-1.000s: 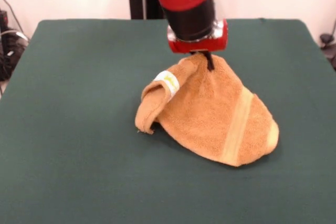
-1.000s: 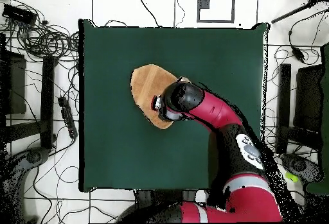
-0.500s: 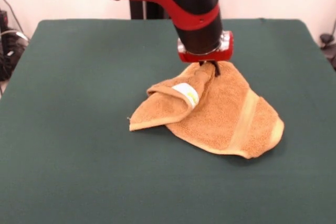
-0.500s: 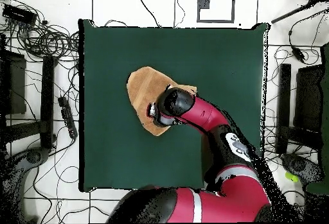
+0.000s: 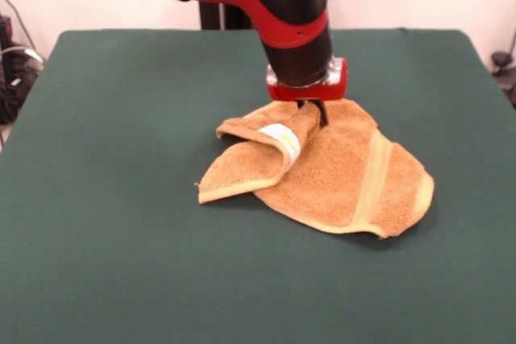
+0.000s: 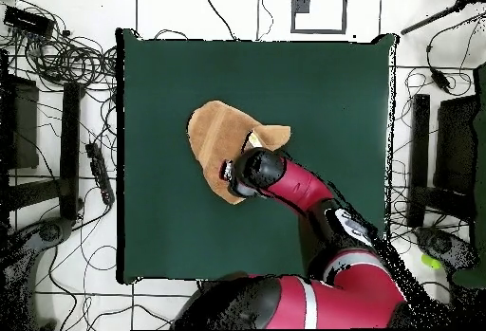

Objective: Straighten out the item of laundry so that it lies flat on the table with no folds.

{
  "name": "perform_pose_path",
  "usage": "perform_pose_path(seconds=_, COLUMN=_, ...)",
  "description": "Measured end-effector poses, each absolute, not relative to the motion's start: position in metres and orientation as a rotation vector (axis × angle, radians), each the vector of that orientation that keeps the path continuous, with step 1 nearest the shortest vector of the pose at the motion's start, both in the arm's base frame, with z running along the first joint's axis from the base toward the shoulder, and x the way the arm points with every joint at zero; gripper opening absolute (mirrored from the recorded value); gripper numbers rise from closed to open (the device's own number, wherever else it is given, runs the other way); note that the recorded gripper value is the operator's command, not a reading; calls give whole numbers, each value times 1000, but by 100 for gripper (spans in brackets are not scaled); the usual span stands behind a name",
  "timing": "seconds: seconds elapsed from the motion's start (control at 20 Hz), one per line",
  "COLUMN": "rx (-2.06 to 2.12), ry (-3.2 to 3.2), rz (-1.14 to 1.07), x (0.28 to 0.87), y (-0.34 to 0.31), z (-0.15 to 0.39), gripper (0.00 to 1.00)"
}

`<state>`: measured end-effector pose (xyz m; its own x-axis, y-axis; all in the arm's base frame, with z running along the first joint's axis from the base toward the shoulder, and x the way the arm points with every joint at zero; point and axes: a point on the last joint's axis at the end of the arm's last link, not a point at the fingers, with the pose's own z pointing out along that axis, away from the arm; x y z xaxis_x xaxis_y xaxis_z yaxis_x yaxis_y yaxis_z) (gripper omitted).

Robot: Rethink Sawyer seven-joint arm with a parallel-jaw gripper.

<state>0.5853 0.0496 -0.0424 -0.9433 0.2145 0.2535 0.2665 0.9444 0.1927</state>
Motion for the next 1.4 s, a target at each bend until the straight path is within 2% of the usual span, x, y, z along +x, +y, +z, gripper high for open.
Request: perform_pose_path(seconds=1.4, rx=-153, ry=-2912, rz=-279, x=569, y=52, z=-40, gripper=0)
